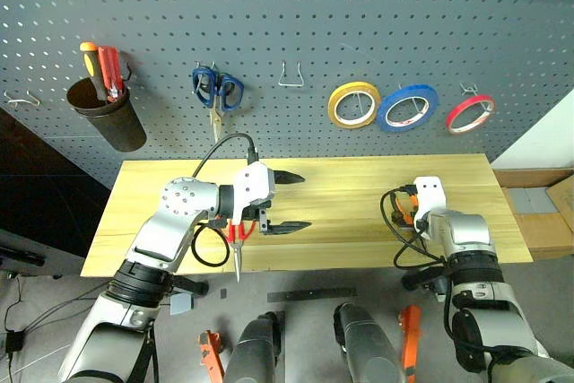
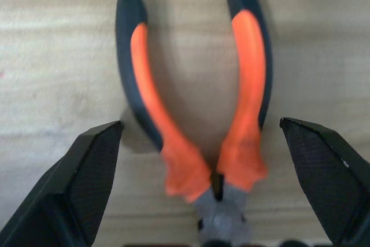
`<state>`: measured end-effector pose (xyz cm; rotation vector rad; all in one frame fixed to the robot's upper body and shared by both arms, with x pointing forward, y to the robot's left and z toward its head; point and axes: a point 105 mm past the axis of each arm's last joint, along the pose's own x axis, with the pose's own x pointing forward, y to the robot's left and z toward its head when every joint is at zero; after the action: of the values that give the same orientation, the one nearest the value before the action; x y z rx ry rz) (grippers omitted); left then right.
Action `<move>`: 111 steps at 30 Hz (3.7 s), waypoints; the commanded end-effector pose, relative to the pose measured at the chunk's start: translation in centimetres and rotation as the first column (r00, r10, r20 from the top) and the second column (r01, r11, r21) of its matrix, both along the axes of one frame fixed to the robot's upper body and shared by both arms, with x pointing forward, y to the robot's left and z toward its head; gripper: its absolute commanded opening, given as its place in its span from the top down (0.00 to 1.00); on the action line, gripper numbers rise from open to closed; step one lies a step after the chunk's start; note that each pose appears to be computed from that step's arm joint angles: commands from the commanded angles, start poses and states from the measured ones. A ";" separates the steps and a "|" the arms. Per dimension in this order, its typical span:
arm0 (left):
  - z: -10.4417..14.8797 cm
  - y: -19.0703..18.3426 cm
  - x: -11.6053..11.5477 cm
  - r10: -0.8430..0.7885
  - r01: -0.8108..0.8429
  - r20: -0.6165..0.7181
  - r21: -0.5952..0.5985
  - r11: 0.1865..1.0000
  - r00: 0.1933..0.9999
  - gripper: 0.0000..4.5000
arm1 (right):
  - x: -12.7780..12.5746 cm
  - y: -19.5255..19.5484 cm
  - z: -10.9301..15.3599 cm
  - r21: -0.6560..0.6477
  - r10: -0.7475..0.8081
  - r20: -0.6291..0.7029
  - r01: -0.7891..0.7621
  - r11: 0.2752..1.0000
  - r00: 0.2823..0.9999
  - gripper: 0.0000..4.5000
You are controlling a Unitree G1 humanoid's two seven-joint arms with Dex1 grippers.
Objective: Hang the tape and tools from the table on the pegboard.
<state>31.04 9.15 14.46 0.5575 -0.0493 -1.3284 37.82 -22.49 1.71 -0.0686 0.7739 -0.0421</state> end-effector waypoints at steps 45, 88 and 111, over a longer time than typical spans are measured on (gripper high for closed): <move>9.0 13.3 1.6 0.653 -0.549 0.097 -0.456 0.700 0.751 0.00 | 0.1 23.2 33.5 -0.168 0.336 0.883 -0.447 0.879 0.328 0.41; 8.7 11.0 5.0 0.671 -0.568 0.097 -0.452 0.688 0.735 0.00 | 7.6 22.3 22.5 -0.173 0.327 0.760 -0.310 0.935 0.562 0.04; -10.8 12.9 0.4 0.935 -0.932 -0.303 0.245 0.266 0.187 0.00 | -4.8 24.3 13.5 -0.121 0.784 0.408 -0.823 0.555 0.468 0.01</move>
<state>31.26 22.58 2.92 0.1415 0.6093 -0.1377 34.17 1.00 14.12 -0.3309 0.2686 0.8312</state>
